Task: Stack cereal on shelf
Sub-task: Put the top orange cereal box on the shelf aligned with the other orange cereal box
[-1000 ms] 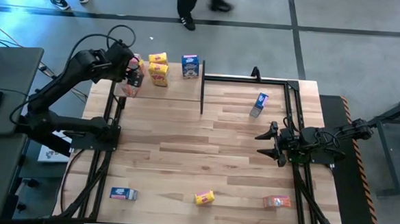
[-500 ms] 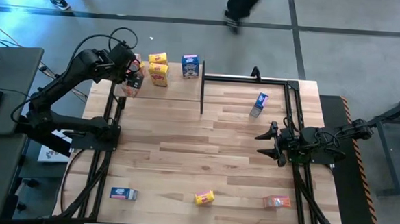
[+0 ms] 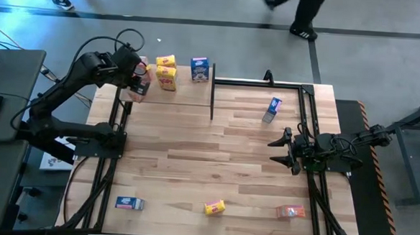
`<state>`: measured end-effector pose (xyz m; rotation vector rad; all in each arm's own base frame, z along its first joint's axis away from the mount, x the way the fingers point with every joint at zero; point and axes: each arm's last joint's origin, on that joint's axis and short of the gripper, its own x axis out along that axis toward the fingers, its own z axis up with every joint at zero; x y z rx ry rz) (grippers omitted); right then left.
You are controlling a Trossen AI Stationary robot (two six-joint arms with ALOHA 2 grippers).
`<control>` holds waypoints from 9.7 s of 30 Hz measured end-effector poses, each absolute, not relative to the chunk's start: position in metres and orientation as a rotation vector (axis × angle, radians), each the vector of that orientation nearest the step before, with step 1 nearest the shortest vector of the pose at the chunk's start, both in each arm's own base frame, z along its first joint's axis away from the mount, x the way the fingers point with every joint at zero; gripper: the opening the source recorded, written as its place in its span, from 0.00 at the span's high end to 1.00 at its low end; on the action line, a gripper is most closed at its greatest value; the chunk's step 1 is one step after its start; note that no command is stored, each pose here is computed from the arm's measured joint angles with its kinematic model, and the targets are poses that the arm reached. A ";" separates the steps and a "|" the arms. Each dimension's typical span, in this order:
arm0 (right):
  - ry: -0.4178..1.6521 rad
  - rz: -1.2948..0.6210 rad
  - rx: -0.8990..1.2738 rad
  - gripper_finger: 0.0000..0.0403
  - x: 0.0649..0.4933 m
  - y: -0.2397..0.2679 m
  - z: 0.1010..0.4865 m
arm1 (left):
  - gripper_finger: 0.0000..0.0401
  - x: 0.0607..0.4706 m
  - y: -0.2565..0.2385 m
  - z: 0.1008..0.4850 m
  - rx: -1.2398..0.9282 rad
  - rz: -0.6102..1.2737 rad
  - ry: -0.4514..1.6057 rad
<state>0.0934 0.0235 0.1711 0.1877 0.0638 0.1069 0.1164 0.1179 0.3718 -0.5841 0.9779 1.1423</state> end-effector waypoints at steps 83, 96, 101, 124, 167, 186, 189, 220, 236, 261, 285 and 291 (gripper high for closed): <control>0.064 0.107 0.188 0.36 0.093 0.024 0.171 | 0.59 0.099 0.150 0.371 -0.036 0.534 1.176; 0.064 0.107 0.188 0.36 0.093 0.024 0.171 | 0.43 0.098 0.150 0.372 -0.035 0.570 1.194; 0.064 0.107 0.188 0.36 0.093 0.024 0.171 | 0.41 0.095 0.148 0.374 -0.035 0.627 1.191; 0.064 0.107 0.188 0.36 0.093 0.024 0.171 | 0.41 0.063 0.092 0.404 -0.052 0.768 0.899; 0.064 0.107 0.188 0.36 0.093 0.023 0.171 | 0.41 0.102 0.106 0.332 -0.373 0.747 1.087; 0.064 0.107 0.188 0.36 0.093 0.024 0.171 | 0.41 0.100 0.108 0.331 -0.315 0.819 1.113; 0.064 0.107 0.188 0.36 0.093 0.024 0.171 | 0.41 0.100 0.107 0.331 -0.334 0.827 1.116; 0.064 0.107 0.188 0.36 0.093 0.024 0.171 | 0.41 0.097 0.110 0.315 -0.270 0.898 1.212; 0.064 0.107 0.188 0.36 0.093 0.024 0.171 | 0.41 0.095 0.101 0.315 -0.421 0.789 1.167; 0.064 0.107 0.188 0.36 0.093 0.024 0.171 | 0.41 0.112 0.110 0.311 -0.360 0.809 1.160; 0.064 0.107 0.188 0.36 0.093 0.023 0.171 | 0.41 0.108 0.110 0.311 -0.320 0.852 1.206; 0.063 0.107 0.188 0.36 0.093 0.023 0.171 | 0.41 0.106 0.109 0.310 -0.320 0.860 1.235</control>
